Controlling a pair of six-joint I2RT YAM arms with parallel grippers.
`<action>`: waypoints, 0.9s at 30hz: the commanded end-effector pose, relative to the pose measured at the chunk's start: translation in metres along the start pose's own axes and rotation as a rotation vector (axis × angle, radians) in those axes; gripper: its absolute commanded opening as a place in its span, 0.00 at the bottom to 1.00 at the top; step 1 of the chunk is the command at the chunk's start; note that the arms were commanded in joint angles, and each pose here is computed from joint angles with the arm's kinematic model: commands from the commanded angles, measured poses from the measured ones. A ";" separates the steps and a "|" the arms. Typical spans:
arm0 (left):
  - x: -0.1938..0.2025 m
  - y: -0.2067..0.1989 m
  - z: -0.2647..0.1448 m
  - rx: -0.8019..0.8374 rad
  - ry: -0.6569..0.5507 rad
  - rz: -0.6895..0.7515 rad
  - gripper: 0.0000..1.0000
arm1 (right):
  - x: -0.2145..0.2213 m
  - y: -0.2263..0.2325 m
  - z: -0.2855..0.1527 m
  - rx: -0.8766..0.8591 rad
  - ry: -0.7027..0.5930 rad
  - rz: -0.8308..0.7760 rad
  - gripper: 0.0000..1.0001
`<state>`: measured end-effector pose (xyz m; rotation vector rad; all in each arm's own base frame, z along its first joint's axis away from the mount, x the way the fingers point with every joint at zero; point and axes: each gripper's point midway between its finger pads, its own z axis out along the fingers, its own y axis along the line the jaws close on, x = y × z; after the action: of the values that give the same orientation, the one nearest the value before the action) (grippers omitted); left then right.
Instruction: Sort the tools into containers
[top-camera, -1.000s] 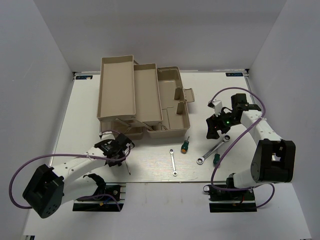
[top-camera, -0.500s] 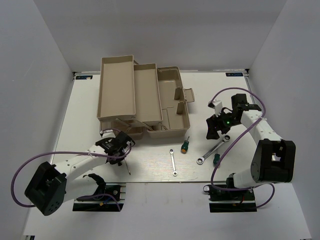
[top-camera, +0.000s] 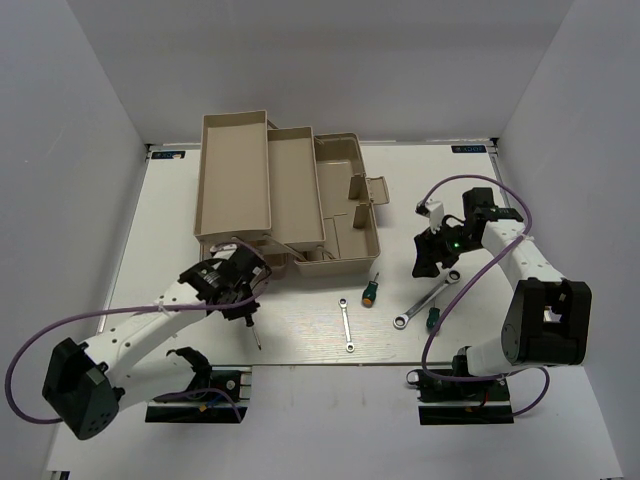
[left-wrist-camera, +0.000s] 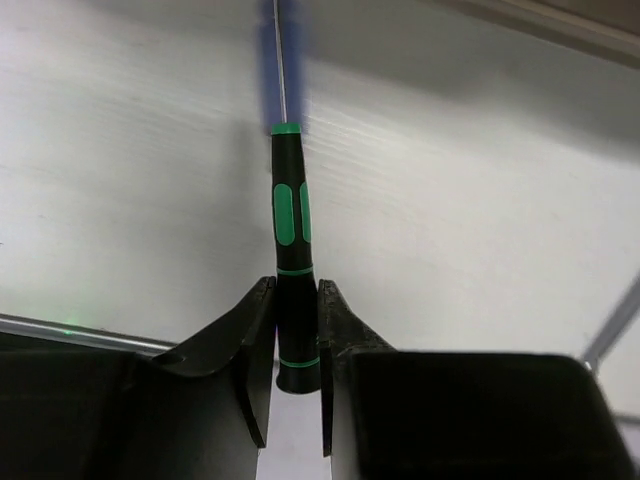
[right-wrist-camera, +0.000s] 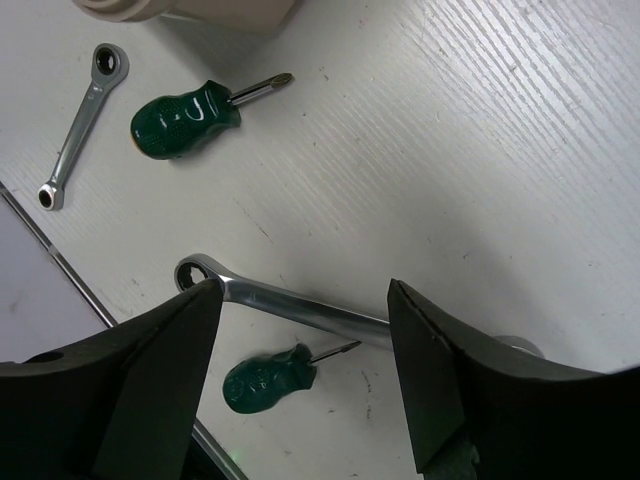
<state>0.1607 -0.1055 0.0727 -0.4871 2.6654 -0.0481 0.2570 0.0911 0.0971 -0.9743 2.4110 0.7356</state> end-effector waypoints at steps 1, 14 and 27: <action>0.002 -0.030 -0.017 0.104 0.062 0.128 0.00 | -0.013 0.004 -0.005 -0.031 -0.032 -0.011 0.73; 0.052 -0.091 -0.051 0.319 0.272 0.512 0.00 | -0.010 -0.005 -0.011 0.003 -0.037 -0.011 0.71; 0.103 -0.198 -0.142 0.992 0.352 1.058 0.00 | -0.010 -0.005 -0.013 0.009 -0.032 -0.010 0.71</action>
<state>0.0998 -0.3009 0.1500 0.9953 2.6495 -0.8515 0.2601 0.0838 0.0996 -0.9485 2.4059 0.7327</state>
